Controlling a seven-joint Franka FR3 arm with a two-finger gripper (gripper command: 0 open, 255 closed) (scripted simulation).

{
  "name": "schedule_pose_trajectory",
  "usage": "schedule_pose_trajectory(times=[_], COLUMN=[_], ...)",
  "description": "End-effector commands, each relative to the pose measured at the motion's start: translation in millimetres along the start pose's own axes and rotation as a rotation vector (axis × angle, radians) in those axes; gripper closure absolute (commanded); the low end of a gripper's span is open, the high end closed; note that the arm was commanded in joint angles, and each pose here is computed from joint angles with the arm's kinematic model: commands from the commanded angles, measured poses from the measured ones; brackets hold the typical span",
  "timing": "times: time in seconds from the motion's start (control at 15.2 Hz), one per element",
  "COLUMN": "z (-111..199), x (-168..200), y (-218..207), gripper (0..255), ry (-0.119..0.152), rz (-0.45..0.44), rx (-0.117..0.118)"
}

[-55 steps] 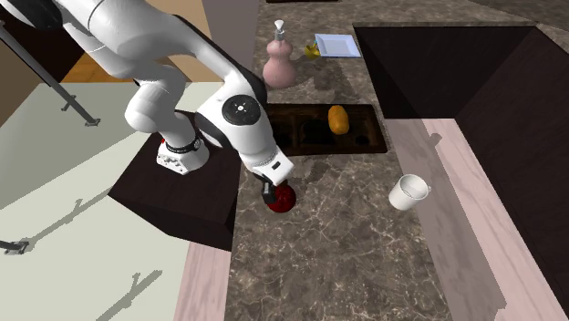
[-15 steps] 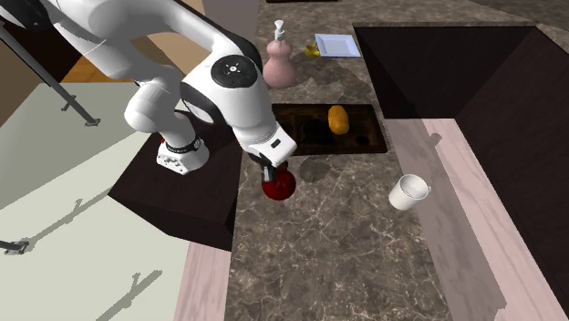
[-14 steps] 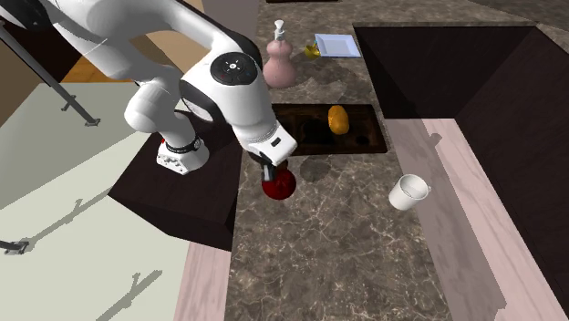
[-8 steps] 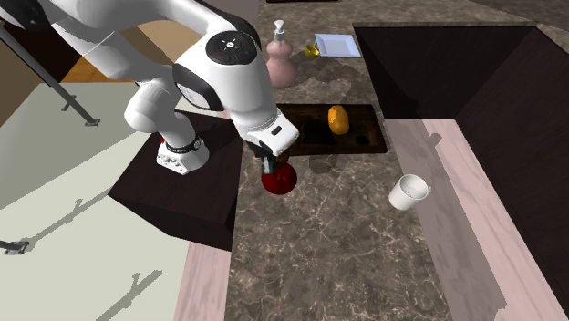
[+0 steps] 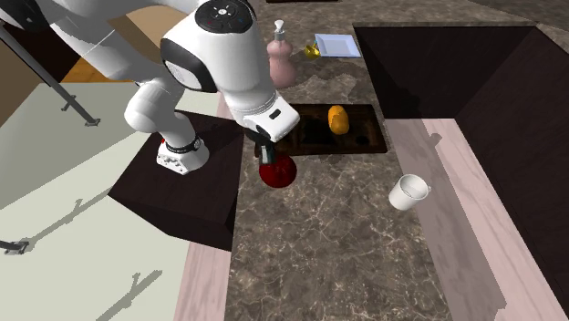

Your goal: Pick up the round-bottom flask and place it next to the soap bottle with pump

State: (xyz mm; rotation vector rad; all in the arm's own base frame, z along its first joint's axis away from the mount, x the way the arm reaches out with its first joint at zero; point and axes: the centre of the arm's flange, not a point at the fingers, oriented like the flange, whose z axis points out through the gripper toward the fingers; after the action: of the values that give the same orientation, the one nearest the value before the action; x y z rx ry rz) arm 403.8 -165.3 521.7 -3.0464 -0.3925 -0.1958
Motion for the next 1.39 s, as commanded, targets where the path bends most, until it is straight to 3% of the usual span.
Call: schedule_pose_trajectory(times=[0.0,1.32], z=[-11.3,-115.8], x=[1.6,15.8], y=[-0.1,-5.1], gripper=[255,255], ry=[0.000,0.000], rz=[0.000,0.000], rx=[0.000,0.000])
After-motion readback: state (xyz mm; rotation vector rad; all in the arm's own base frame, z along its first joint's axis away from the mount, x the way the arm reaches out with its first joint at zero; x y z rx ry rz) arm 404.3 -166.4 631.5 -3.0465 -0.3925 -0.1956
